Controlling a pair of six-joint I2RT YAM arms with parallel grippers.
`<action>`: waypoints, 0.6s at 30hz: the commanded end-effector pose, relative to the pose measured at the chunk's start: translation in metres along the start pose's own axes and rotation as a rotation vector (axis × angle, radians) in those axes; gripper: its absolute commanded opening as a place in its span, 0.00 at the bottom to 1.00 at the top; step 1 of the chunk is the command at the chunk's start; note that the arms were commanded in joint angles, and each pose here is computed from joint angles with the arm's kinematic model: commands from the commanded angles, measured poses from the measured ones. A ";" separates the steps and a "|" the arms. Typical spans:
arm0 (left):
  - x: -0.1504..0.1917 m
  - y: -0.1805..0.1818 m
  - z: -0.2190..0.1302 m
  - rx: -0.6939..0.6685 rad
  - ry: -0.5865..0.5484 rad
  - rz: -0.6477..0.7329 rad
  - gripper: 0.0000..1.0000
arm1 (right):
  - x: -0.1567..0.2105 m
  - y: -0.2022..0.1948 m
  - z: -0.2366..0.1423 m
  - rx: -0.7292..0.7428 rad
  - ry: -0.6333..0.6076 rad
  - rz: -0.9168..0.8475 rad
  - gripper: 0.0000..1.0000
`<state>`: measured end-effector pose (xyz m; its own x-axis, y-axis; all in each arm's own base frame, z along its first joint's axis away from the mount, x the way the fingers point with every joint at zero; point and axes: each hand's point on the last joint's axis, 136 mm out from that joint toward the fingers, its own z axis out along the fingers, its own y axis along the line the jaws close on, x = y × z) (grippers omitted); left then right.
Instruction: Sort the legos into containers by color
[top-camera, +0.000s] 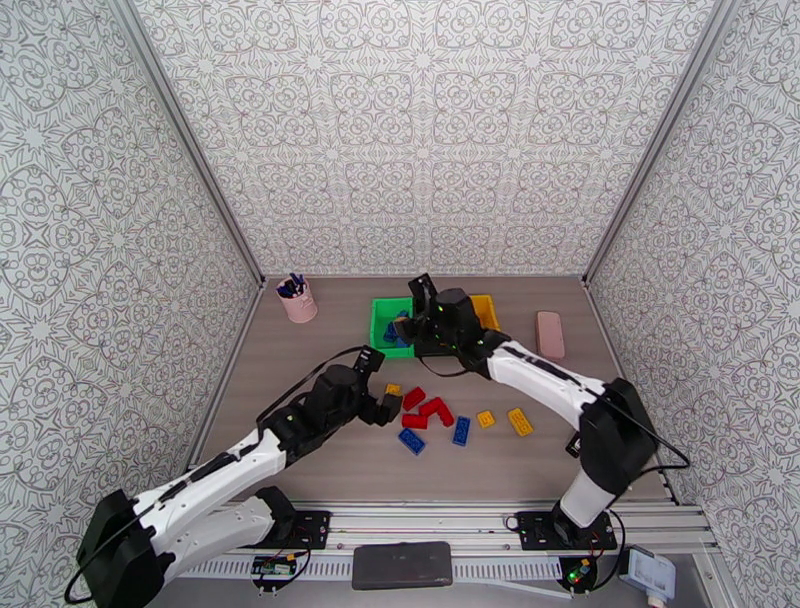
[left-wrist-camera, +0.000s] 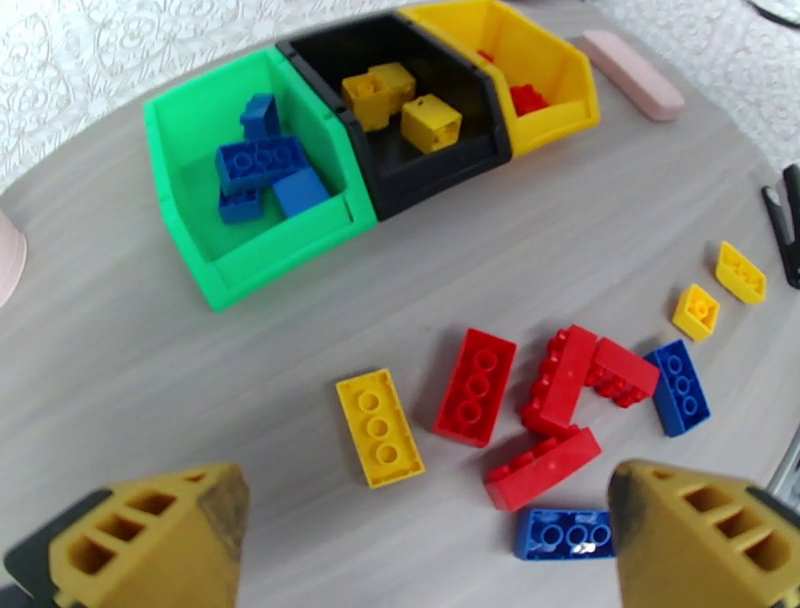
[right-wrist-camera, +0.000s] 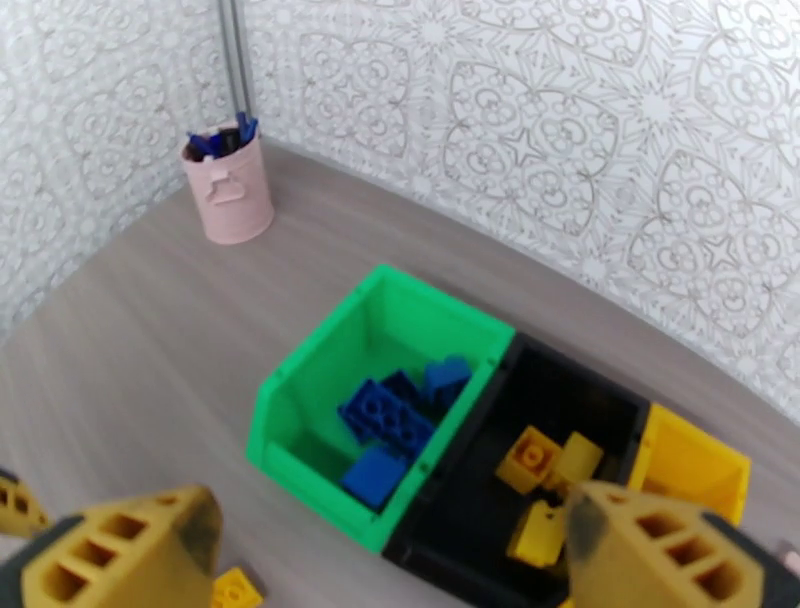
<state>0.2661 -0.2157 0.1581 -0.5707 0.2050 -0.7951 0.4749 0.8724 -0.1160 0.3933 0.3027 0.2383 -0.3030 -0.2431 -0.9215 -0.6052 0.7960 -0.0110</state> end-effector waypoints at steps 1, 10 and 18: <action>0.009 0.016 0.004 -0.124 0.069 -0.117 0.97 | 0.003 0.008 -0.026 -0.058 -0.042 -0.102 0.95; 0.039 0.025 0.031 -0.213 0.224 -0.202 0.86 | 0.023 0.014 -0.091 -0.105 0.001 -0.214 0.96; 0.045 0.027 0.065 -0.253 0.321 -0.237 0.79 | 0.031 0.030 -0.109 -0.204 0.032 -0.235 0.96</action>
<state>0.2892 -0.2115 0.0809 -0.8242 0.1127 -0.5550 0.1923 0.9775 -0.0872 0.2980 0.2593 0.2711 -0.1259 -0.3781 -0.9172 -0.7549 0.6364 -0.1587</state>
